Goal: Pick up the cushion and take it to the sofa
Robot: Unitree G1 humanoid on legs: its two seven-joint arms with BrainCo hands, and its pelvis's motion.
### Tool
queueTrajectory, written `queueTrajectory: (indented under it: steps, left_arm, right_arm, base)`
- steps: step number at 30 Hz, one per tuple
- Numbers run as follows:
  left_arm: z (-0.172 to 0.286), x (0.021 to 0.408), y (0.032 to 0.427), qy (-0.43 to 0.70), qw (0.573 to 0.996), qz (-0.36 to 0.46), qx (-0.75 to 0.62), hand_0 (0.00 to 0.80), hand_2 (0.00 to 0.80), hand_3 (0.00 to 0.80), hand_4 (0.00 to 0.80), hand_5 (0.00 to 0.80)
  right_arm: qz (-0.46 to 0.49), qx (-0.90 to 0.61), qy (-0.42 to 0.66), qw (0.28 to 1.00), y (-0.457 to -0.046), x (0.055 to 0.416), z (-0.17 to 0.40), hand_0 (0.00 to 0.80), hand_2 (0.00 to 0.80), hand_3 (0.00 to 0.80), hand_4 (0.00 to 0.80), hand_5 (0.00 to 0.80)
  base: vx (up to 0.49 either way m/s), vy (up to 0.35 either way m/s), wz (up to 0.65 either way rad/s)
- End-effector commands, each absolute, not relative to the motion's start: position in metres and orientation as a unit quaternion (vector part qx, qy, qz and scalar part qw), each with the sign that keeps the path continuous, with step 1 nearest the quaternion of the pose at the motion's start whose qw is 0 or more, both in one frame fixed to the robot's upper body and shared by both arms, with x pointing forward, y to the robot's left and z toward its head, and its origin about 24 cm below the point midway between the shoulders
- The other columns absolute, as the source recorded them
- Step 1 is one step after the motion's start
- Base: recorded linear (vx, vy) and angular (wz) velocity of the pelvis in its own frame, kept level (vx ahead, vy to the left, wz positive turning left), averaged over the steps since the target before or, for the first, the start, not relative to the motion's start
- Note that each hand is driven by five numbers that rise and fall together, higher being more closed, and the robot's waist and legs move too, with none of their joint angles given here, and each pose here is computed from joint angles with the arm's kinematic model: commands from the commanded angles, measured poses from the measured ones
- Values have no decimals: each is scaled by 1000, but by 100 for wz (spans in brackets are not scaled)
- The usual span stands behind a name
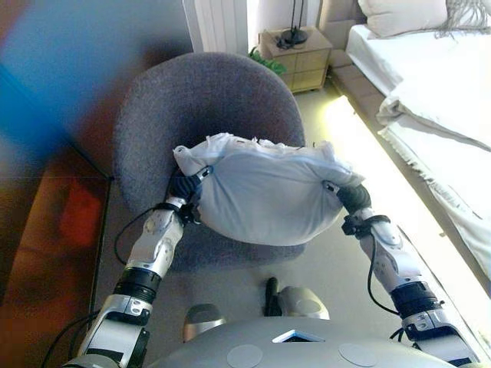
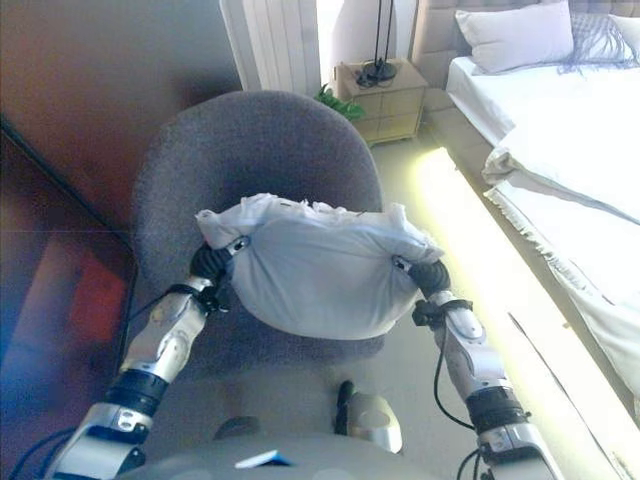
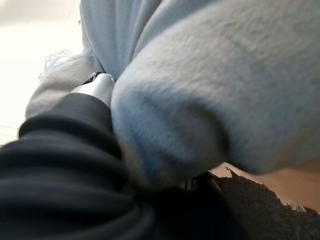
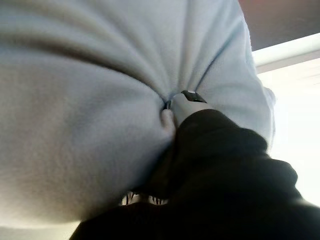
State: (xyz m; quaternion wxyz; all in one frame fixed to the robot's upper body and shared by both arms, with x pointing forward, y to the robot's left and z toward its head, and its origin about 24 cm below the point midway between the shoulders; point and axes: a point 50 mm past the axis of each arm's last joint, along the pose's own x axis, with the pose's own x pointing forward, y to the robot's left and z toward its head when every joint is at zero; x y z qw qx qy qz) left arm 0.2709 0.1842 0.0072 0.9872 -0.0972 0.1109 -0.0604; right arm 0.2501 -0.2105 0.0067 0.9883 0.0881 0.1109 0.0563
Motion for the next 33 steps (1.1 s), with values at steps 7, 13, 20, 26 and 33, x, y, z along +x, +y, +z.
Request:
queueTrajectory:
  steps: [7, 13, 20, 26, 33]
  left_arm:
    - [49, 283, 184, -7, 988, -86, -127, 800, 800, 800, 800, 800]
    - [53, 292, 185, -8, 987, -90, -129, 800, 800, 800, 800, 800]
    - [60, 299, 173, -10, 987, -120, -106, 800, 800, 800, 800, 800]
    - [58, 297, 177, 5, 988, -115, -103, 800, 800, 800, 800, 800]
    - [64, 301, 175, -1, 989, -111, -95, 800, 800, 800, 800, 800]
  right_arm:
    - [150, 121, 25, 981, -170, 270, 45, 800, 800, 800, 800, 800]
    - [141, 120, 11, 983, -169, 275, 50, 800, 800, 800, 800, 800]
    - [111, 141, -9, 984, -165, 278, 53, 800, 800, 800, 800, 800]
    - [111, 148, 12, 983, -156, 271, 44, 800, 800, 800, 800, 800]
    - [121, 151, 3, 981, -154, 288, 54, 800, 800, 800, 800, 800]
  base:
    - [227, 93, -34]
    - [156, 151, -2]
    - [116, 151, 0]
    - [163, 156, -18]
    - [188, -99, -33]
